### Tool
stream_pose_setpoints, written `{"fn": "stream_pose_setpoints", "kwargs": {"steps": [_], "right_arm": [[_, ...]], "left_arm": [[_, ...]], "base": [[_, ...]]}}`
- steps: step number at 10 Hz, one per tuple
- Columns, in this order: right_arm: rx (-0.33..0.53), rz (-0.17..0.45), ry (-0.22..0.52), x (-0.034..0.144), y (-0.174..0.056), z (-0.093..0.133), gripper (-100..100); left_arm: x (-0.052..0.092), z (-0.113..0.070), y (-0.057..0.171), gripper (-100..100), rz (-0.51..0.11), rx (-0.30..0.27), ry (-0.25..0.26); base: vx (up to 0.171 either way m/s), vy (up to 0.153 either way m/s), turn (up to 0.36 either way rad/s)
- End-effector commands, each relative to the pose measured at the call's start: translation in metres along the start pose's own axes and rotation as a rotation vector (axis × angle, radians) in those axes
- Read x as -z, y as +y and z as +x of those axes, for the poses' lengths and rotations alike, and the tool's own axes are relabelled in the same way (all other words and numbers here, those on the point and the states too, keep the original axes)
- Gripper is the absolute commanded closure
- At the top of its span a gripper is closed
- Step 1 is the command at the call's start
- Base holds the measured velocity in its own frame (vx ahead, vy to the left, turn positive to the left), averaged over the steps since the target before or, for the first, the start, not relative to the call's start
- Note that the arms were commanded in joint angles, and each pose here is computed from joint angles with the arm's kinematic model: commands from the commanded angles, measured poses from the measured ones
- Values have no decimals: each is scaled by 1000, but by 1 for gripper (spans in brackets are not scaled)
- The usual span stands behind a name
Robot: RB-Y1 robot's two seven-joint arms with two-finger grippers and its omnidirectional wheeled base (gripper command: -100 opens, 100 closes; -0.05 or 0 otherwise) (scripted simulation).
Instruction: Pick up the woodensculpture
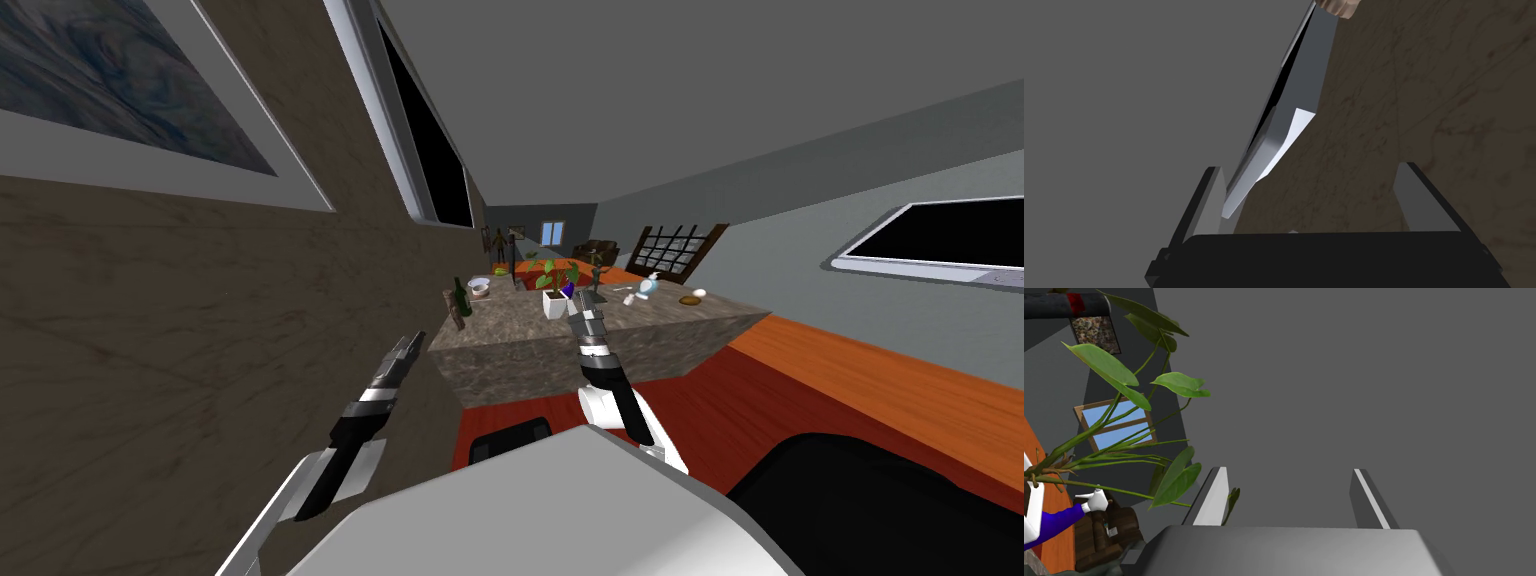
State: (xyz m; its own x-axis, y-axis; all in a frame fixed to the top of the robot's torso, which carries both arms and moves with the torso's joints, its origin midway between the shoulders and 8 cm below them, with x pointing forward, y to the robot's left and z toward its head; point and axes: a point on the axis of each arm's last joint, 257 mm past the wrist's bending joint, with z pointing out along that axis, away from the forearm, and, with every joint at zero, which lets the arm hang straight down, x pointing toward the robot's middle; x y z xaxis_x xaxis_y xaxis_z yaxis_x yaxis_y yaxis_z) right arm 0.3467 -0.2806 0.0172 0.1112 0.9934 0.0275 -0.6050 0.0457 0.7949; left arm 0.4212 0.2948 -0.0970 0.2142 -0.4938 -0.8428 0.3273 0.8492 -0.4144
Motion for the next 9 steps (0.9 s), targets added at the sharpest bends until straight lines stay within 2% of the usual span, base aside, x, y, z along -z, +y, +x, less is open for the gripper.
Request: {"fn": "stream_pose_setpoints", "kwargs": {"steps": [1, 5, 9], "right_arm": [[0, 0, 0, 0, 0, 0, 0], [0, 0, 0, 0, 0, 0, 0], [0, 0, 0, 0, 0, 0, 0]], "left_arm": [[5, 10, 23, -100, -41, -47, 38], [19, 29, 79, -100, -143, -143, 124], [37, 39, 131, -100, -242, -219, 194]], "base": [[-14, -42, -120], [7, -51, -147], [59, -42, -159]]}}
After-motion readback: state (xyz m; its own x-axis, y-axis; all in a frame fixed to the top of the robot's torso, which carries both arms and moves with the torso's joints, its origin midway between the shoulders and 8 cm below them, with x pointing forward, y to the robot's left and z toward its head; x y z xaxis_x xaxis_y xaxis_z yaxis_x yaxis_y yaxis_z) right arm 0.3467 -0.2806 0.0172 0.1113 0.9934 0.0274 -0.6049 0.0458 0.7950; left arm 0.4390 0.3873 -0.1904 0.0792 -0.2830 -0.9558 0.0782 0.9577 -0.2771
